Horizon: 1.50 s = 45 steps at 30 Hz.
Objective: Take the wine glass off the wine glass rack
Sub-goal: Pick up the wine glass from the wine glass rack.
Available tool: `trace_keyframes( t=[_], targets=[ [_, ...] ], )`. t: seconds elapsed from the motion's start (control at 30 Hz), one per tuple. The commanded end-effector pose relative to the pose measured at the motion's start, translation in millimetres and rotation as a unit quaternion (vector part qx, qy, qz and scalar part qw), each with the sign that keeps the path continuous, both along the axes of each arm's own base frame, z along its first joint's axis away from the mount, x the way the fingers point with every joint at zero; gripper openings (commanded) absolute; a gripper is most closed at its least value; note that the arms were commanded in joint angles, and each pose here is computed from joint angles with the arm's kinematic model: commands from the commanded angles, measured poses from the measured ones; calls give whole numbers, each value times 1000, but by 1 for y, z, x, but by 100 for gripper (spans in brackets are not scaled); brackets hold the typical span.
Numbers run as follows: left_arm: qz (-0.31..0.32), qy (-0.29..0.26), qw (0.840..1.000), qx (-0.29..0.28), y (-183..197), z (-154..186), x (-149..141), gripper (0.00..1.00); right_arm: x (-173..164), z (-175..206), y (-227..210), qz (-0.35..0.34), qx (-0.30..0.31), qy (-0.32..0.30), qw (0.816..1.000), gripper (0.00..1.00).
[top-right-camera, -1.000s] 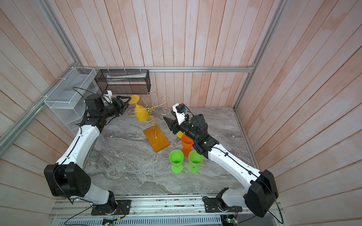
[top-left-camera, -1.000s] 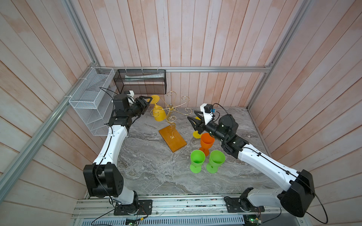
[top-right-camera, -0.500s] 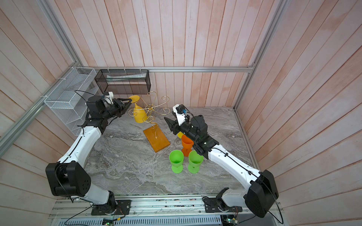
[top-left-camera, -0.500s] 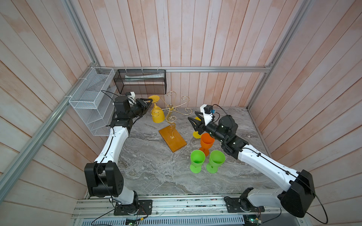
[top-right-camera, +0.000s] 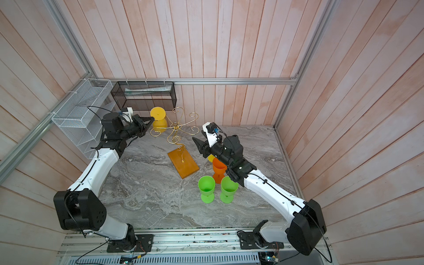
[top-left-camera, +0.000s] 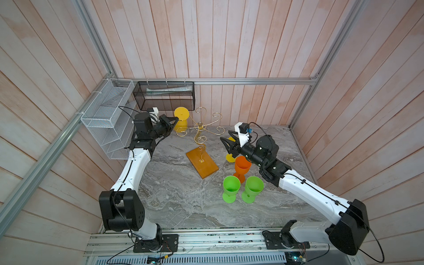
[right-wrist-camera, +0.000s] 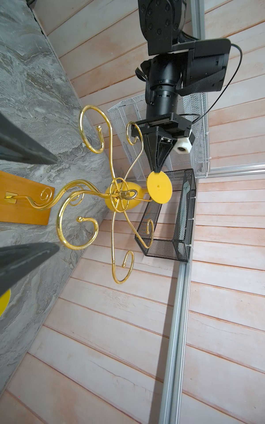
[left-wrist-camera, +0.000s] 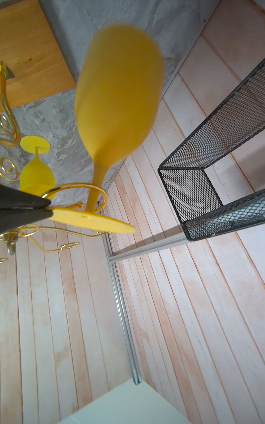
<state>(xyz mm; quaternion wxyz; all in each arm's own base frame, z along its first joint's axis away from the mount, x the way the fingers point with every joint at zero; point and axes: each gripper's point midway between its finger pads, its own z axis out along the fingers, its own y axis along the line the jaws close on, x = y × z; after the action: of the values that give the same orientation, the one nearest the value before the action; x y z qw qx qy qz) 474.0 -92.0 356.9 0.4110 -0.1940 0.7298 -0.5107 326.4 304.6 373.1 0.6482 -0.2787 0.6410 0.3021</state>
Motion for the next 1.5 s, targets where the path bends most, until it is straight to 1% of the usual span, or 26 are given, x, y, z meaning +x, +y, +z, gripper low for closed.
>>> trace_keyframes(
  t=[0.0, 0.27, 0.57, 0.9, 1.13, 1.47],
  targets=[
    [3, -26, 1000, 11, 3, 12, -5, 0, -3, 5, -2, -3, 6, -2, 1000, 54],
    [8, -32, 999, 19, 4, 15, -9, 0, -2, 6, 0, 1, 8, 1, 1000, 54],
    [21, -49, 998, 19, 8, 28, -12, 0, -3, 7, 0, 0, 10, 2, 1000, 54],
    [25, -51, 998, 17, 9, 31, -1, 0, -4, 7, -3, -2, 8, 1, 1000, 54],
    [0, -59, 998, 11, -3, 40, 5, 0, -4, 8, -4, -4, 7, 0, 1000, 54],
    [-45, -56, 997, 19, -25, 35, -1, 0, -3, 8, -2, -2, 4, -1, 1000, 54]
  ],
)
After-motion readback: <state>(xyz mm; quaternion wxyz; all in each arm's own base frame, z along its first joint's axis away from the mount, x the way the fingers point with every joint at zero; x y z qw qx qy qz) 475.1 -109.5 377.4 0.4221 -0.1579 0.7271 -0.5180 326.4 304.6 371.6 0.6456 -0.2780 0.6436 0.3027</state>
